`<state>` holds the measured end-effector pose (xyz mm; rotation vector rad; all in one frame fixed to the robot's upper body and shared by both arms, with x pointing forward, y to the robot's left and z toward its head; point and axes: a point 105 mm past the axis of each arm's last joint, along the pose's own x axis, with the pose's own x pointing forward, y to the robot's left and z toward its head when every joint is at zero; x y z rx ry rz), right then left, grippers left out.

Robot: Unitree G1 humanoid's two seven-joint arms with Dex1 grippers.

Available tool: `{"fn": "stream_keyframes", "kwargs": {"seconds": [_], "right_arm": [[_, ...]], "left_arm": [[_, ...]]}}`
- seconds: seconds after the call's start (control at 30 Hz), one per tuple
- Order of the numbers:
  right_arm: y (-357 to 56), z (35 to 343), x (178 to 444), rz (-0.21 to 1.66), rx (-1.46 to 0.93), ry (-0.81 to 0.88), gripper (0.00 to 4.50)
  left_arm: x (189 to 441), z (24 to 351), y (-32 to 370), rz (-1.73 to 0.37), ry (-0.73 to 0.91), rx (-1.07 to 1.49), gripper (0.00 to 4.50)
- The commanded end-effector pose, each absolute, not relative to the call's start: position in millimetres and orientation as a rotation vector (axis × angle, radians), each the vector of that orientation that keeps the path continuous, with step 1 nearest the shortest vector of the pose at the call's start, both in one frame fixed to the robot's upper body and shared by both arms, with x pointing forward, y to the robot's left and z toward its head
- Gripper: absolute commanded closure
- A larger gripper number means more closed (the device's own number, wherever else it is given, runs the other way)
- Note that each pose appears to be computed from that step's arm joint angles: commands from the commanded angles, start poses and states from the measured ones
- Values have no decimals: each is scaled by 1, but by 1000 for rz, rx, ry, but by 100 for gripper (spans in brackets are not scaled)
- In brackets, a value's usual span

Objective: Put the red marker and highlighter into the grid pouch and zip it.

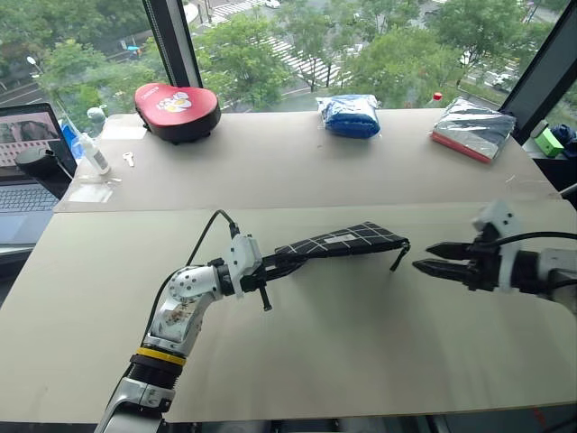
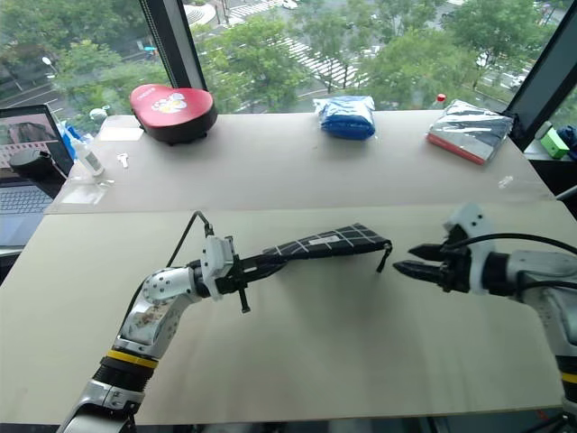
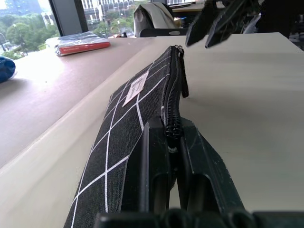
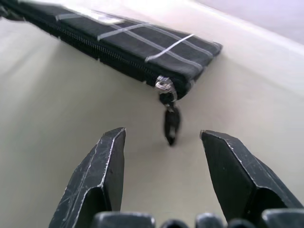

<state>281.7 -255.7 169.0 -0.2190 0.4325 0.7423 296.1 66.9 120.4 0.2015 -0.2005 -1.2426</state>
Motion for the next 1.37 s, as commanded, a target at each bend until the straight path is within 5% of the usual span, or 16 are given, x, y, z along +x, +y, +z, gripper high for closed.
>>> {"fn": "stream_keyframes", "kwargs": {"seconds": [0.03, 0.1, 0.23, 0.53, 0.8, 1.0, 1.37], "right_arm": [[-276, 202, 266, 723, -219, 326, 164], [-283, 206, 259, 708, -204, 305, 164], [-286, 205, 255, 667, -193, 293, 161], [-278, 194, 255, 647, -177, 301, 161], [-289, 192, 258, 633, -179, 290, 161], [-296, 186, 269, 622, -196, 290, 161], [-292, 177, 295, 637, -172, 282, 161]], "left_arm": [[293, 123, 66, -1305, -243, 265, 450], [290, 116, 66, -1346, -232, 308, 450], [284, 91, 74, -1437, -188, 463, 306], [297, 115, 90, -1369, -267, 409, 11], [293, 145, 137, -1205, 29, -70, 11], [299, 137, 186, -880, 191, -60, 11], [285, 136, 210, -757, 156, -184, 11]]}}
